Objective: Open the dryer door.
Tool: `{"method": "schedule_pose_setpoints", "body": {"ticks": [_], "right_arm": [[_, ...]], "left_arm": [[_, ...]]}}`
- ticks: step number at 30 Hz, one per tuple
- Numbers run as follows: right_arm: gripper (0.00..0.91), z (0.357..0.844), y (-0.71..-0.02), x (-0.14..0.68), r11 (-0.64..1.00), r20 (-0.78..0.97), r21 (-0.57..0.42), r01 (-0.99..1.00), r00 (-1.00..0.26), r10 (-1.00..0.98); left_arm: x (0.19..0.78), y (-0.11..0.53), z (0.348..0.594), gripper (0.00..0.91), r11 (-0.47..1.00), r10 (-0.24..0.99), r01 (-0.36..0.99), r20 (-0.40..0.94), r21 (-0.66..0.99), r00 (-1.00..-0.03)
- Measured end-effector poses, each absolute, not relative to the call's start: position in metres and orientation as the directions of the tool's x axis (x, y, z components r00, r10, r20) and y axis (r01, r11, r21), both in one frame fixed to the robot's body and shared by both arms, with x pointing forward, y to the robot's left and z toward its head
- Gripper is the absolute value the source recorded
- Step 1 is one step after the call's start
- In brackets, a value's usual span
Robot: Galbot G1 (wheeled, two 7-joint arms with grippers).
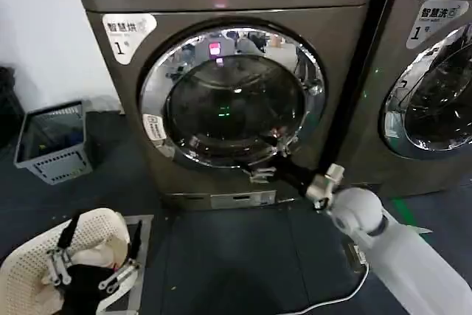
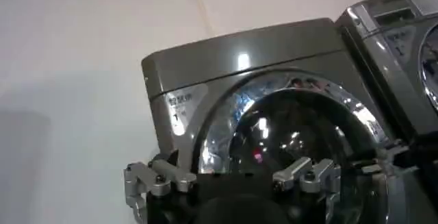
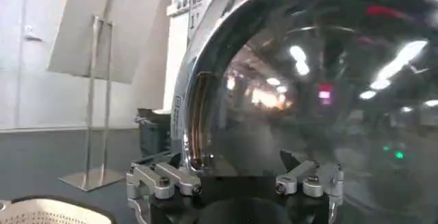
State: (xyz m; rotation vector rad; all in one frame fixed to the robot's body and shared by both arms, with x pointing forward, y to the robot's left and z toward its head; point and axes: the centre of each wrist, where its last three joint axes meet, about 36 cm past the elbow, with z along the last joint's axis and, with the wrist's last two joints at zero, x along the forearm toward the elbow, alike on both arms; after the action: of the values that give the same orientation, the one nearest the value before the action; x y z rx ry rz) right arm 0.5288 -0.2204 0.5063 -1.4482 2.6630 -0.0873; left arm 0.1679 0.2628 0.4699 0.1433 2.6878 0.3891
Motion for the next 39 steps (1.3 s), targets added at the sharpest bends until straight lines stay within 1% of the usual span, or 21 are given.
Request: {"method": "schedule_pose_setpoints", "body": {"ticks": [21,27,39], "right_arm": [[0.907,0.514,-0.150,0.575,0.400,-0.028,-0.039,-0.916,-0.399,-0.917],[0.907,0.515,-0.130,0.588,0.362,-0.017,-0.044,-0.931,-0.361,-0.932],[0.907,0.525,-0.098,0.617,0.325,0.003,-0.061,-0.944,-0.326,-0.945]], "left_arm": [[0.168,0.267,0.477,0.907,0.952,0.154,0.029,-0.395,0.304,-0.905],[0.169,0.267,0.478,0.907,0.952,0.154,0.029,-0.396,0.304,-0.905],[0.169,0.267,0.478,0.907,0.952,0.155,0.029,-0.397,0.305,-0.905]]}}
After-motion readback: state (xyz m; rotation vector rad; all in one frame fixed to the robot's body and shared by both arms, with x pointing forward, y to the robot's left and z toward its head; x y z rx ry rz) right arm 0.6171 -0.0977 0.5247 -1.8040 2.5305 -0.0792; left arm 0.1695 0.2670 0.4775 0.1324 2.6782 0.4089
